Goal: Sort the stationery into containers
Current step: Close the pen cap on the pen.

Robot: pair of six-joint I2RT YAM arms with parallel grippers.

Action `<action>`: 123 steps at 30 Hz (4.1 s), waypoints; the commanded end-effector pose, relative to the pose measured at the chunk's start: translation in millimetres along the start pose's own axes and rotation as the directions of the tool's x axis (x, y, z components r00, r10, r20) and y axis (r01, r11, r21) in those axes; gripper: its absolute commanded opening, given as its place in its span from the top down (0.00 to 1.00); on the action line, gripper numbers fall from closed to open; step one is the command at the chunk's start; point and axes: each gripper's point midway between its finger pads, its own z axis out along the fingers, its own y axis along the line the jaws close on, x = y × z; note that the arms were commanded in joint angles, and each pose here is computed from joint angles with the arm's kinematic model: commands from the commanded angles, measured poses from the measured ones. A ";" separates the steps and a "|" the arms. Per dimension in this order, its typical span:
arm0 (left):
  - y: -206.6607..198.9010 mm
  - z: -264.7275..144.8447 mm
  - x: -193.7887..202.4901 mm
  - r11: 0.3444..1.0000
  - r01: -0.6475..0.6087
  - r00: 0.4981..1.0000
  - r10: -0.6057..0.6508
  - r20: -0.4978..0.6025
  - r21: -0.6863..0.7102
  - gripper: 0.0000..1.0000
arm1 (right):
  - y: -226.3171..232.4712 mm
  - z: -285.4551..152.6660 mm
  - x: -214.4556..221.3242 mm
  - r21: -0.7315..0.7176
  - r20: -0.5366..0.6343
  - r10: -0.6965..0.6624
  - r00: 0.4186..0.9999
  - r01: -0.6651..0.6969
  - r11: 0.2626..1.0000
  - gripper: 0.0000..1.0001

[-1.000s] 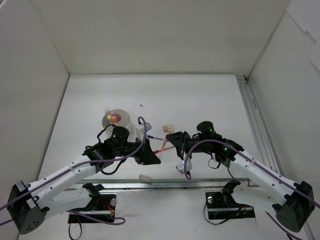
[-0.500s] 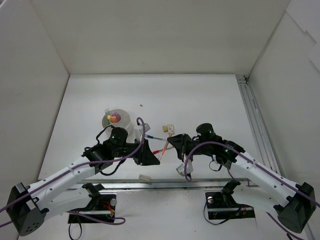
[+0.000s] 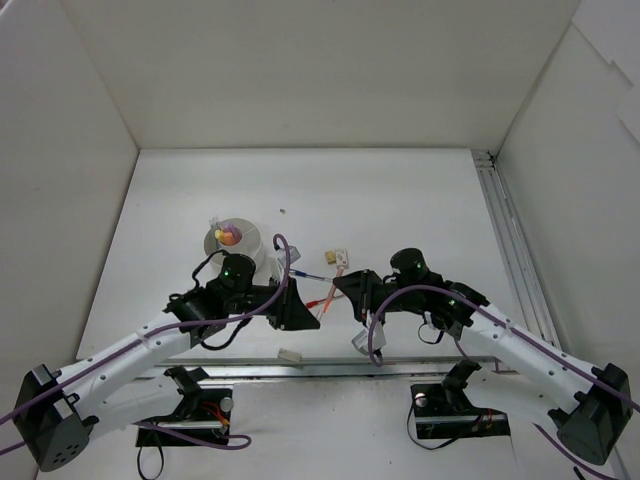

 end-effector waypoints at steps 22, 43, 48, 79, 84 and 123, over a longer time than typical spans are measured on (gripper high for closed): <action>-16.5 0.6 -15.1 0.996 -0.049 0.998 0.047 0.030 0.068 1.00 | -40.2 -8.2 7.4 0.071 -0.069 -0.053 0.996 0.058 0.996 1.00; -15.9 1.8 -14.0 0.997 -0.043 0.999 0.042 0.020 0.070 1.00 | -37.6 -14.1 15.4 0.060 -0.123 -0.023 0.992 0.031 0.998 1.00; -14.3 0.6 -16.5 0.997 -0.036 0.999 0.035 0.030 0.063 1.00 | -37.4 -16.1 16.3 0.061 -0.134 -0.016 0.991 0.024 0.998 1.00; -13.8 6.6 -15.5 0.996 -0.035 0.999 0.036 -0.008 0.079 1.00 | -31.2 -10.0 -2.3 0.048 -0.032 0.007 0.999 -0.005 0.999 1.00; -15.1 4.8 -16.0 0.996 -0.041 0.999 0.041 0.001 0.079 1.00 | -27.7 -8.5 0.3 0.036 -0.040 0.017 0.999 -0.016 0.999 1.00; -20.4 9.4 -31.7 0.995 -0.024 0.999 0.021 0.033 0.098 1.00 | -20.3 10.2 -14.4 -0.055 0.001 -0.004 1.000 0.004 0.998 1.00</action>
